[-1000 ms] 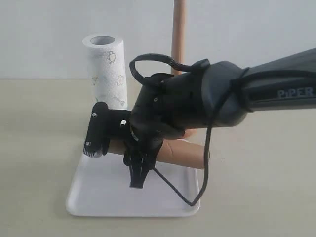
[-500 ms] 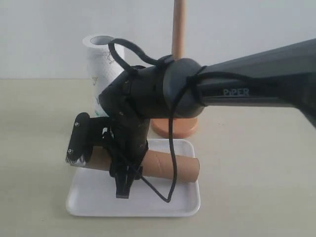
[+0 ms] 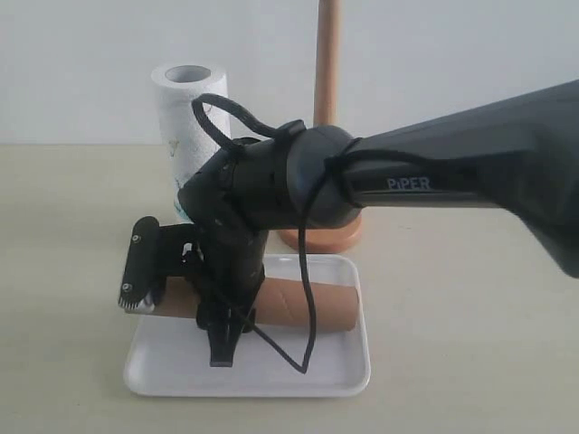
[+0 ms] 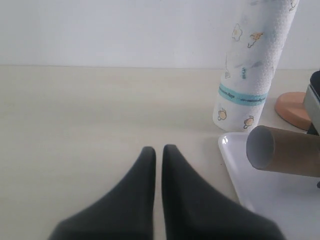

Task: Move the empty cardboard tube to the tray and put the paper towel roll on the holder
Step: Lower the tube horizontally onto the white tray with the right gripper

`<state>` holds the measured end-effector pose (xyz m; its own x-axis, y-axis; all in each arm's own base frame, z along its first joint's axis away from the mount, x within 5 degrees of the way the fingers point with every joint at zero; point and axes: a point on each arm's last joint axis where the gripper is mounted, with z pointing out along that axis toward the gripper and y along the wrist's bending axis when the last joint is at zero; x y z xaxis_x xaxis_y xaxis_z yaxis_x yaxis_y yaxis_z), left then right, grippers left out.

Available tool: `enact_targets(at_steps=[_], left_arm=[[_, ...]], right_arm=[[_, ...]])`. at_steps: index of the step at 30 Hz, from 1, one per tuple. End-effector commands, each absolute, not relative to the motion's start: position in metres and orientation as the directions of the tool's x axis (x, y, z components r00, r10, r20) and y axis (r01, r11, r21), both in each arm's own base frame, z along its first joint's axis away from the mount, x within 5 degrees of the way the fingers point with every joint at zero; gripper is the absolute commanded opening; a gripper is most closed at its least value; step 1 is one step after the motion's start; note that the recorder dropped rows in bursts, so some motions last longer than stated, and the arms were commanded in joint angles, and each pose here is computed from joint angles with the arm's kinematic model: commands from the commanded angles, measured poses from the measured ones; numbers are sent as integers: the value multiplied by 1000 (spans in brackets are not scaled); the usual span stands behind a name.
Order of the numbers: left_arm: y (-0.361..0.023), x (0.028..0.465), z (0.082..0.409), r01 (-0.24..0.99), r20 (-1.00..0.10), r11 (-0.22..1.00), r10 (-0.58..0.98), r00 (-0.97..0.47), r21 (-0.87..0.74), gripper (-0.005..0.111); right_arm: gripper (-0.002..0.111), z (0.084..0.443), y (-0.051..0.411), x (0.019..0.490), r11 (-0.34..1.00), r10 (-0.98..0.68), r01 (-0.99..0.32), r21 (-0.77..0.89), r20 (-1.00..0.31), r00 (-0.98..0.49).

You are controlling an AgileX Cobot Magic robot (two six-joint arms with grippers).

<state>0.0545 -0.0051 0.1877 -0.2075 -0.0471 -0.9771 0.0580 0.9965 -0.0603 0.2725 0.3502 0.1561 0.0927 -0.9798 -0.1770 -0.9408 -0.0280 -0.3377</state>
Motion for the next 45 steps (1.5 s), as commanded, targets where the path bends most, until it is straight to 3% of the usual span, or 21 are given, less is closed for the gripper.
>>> enact_targets(at_steps=[1, 6, 12, 36, 45], left_arm=[[-5, 54, 187, 55, -978, 997, -40, -207, -53, 4], [-5, 54, 187, 55, -978, 997, -40, -207, -53, 4], [-5, 54, 187, 55, -978, 997, -40, -207, -53, 4], [-5, 54, 187, 55, -978, 997, -40, -207, -53, 4], [-5, 54, 187, 55, -978, 997, -40, -207, -53, 4]], right_arm=[[46, 157, 350, 272, -39, -981, -942, -333, -167, 100], [47, 157, 351, 272, -41, -980, -943, -330, -169, 102], [69, 157, 350, 271, -40, -981, -944, -327, -169, 100], [69, 159, 348, 272, 23, -985, -946, -323, -168, 33], [69, 194, 344, 270, 89, -971, -928, -362, -241, 1]])
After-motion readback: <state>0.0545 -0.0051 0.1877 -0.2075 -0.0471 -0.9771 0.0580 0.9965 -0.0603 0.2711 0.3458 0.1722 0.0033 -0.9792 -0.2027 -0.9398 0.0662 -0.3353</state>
